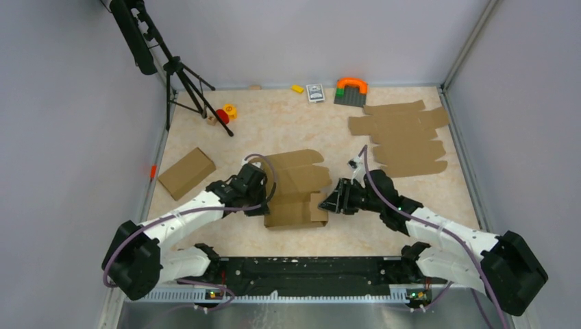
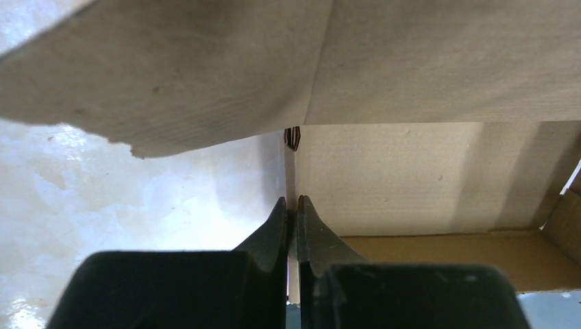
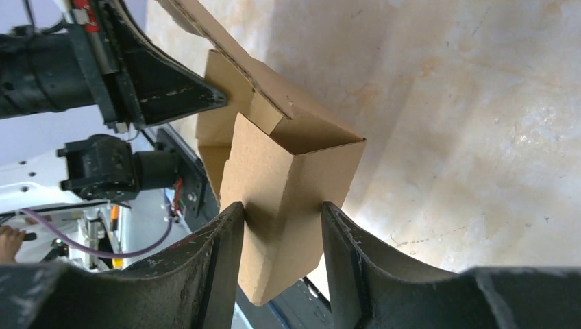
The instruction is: Fold the paper box
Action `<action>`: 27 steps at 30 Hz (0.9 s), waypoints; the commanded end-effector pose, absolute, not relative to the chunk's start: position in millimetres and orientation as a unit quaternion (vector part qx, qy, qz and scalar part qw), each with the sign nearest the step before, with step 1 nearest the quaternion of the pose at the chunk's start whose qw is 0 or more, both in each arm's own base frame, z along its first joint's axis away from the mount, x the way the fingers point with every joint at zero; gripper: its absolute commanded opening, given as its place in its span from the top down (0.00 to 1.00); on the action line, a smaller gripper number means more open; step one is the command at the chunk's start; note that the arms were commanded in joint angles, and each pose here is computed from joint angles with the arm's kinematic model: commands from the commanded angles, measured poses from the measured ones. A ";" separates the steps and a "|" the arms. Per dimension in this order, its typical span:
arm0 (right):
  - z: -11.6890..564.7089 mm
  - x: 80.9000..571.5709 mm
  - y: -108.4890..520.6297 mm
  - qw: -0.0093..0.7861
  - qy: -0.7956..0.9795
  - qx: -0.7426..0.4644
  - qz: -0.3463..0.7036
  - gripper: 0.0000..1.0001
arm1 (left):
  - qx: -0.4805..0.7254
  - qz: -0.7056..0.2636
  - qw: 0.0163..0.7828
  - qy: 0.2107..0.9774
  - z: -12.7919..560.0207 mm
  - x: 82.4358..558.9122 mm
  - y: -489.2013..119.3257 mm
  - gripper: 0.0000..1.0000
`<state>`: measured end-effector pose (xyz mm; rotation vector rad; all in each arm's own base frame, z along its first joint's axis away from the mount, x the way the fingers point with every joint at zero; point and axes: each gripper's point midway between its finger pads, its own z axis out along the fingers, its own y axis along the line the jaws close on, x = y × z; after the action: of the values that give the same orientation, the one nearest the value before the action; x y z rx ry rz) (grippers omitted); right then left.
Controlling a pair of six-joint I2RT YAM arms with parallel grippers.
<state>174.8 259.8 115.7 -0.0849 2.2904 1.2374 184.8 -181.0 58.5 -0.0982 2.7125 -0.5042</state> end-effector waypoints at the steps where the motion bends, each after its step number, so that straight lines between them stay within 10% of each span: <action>1: 123.7 185.6 272.5 0.291 0.849 -0.060 0.436 0.54 | -0.038 -0.151 0.228 0.961 70.5 201.3 -180.5 1.00; 27: 56.6 192.5 276.2 0.288 0.930 -0.101 0.206 0.45 | -0.051 -0.116 0.238 0.963 60.4 208.1 -183.1 1.00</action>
<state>184.1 279.1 53.0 -0.2505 2.4945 0.6744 191.1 -171.2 46.2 -0.1022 2.7150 -0.2679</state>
